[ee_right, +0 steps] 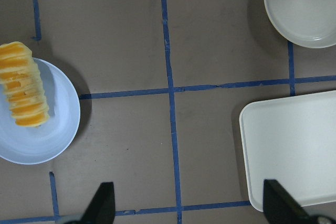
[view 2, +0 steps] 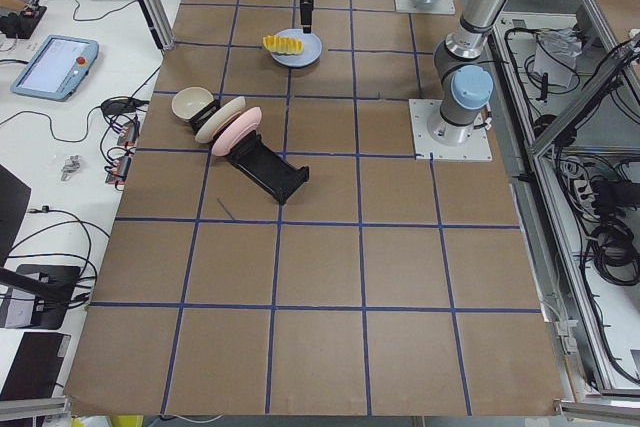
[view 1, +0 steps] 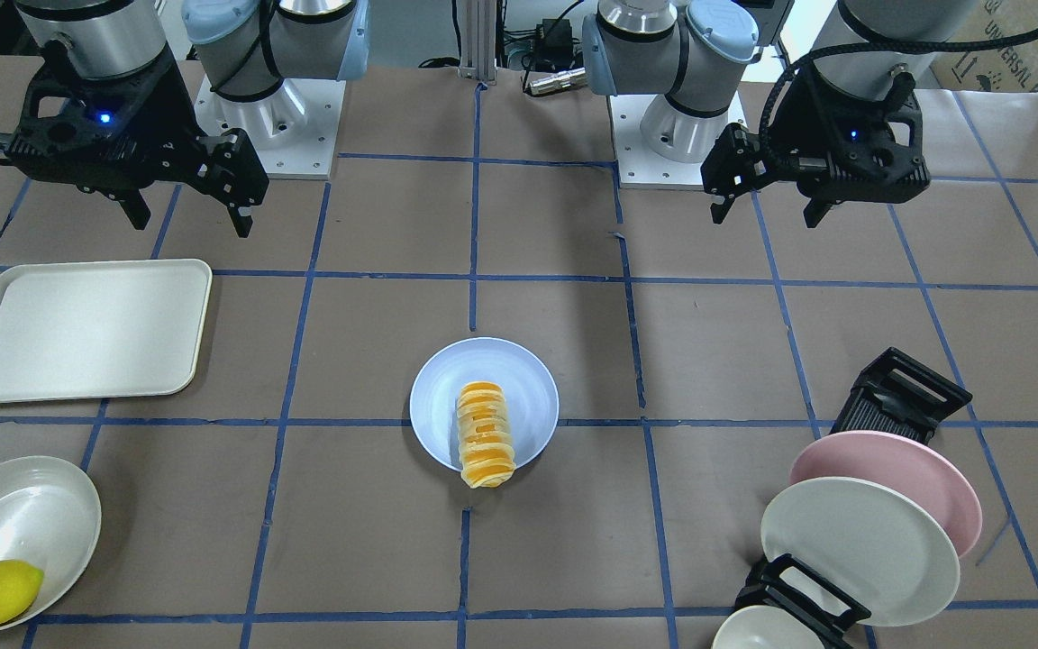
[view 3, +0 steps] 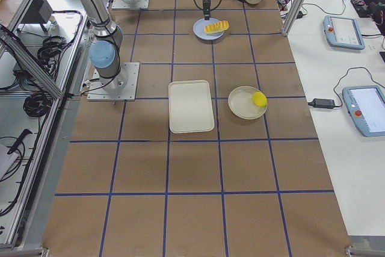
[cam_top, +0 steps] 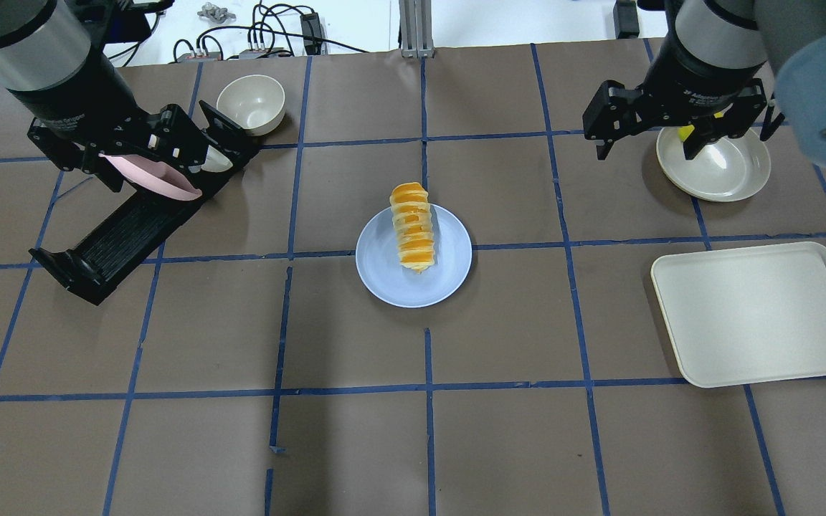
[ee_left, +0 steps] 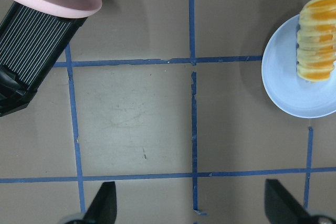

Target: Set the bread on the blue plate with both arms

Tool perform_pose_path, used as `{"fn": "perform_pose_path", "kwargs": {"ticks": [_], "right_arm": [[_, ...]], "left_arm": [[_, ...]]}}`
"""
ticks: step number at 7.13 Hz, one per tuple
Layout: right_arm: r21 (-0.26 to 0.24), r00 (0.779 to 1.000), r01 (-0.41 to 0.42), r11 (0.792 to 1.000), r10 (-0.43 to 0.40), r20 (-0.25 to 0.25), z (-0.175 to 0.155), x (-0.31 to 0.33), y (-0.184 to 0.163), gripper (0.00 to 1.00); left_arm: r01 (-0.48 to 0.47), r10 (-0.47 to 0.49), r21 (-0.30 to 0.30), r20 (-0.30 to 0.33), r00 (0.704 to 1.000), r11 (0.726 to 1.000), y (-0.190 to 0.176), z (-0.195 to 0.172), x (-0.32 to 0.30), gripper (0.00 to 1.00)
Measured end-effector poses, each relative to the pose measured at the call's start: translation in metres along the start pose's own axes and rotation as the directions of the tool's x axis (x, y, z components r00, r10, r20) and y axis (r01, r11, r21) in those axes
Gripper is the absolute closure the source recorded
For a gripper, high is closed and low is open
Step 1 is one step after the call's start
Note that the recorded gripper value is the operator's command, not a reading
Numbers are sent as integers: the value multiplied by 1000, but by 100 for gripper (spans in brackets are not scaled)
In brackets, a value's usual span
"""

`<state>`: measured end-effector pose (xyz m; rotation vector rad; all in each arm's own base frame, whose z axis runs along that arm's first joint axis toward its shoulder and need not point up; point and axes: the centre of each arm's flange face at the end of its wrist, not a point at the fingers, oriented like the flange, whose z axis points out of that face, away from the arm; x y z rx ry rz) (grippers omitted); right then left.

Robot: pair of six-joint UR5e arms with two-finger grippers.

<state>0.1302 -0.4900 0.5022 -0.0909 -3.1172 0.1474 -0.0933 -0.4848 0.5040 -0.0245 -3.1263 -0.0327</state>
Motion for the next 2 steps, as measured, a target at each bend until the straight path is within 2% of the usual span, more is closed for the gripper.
{"fn": "perform_pose_path", "kwargs": {"ticks": [2], "right_arm": [[-21, 1000, 5, 1000, -5, -1, -2, -1, -14, 0]], "left_arm": [[0, 0, -1, -2, 1000, 1000, 0, 0, 0, 0]]}}
